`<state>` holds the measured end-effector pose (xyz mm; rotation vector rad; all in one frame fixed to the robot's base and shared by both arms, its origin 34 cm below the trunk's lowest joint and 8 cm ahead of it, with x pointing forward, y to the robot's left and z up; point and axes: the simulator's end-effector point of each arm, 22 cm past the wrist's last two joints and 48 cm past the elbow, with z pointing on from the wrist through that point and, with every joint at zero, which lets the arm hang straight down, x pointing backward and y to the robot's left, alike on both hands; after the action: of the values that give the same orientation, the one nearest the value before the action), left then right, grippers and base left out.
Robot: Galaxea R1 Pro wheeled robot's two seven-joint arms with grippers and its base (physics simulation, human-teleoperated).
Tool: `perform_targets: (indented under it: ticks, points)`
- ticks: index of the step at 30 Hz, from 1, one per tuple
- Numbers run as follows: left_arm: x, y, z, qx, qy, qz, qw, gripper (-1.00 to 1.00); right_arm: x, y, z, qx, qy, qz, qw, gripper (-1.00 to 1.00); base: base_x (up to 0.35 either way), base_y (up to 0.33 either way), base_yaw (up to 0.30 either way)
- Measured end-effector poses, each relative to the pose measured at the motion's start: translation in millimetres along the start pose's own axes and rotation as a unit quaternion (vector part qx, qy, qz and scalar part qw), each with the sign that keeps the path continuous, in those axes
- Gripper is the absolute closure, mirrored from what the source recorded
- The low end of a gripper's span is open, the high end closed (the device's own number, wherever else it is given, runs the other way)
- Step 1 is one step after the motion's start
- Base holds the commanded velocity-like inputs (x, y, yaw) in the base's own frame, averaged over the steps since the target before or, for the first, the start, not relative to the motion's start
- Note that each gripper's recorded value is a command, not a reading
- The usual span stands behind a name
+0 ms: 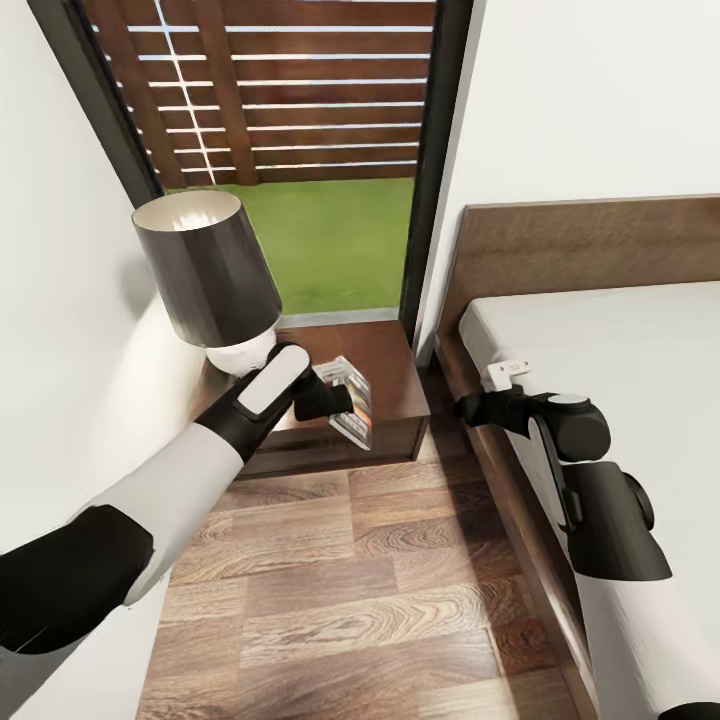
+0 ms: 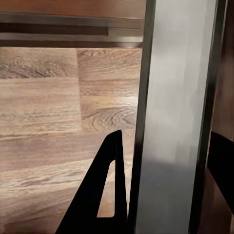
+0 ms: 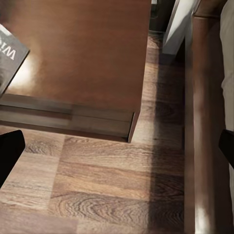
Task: In the bedroom, move the book from the bed onto either nightstand, and place the two sandals side by side next to the bed.
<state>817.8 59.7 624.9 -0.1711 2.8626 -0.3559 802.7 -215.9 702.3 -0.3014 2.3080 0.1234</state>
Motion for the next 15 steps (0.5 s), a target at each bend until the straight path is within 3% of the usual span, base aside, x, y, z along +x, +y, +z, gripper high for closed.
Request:
perform_targets:
  ticks: [15]
  points:
    - [18.5,5.9,14.0,-0.01,0.012,0.002,0.9999,1.0,31.9,6.3,5.4,-0.007,0.026,0.006,0.9996,-1.0,0.0,0.0,0.0]
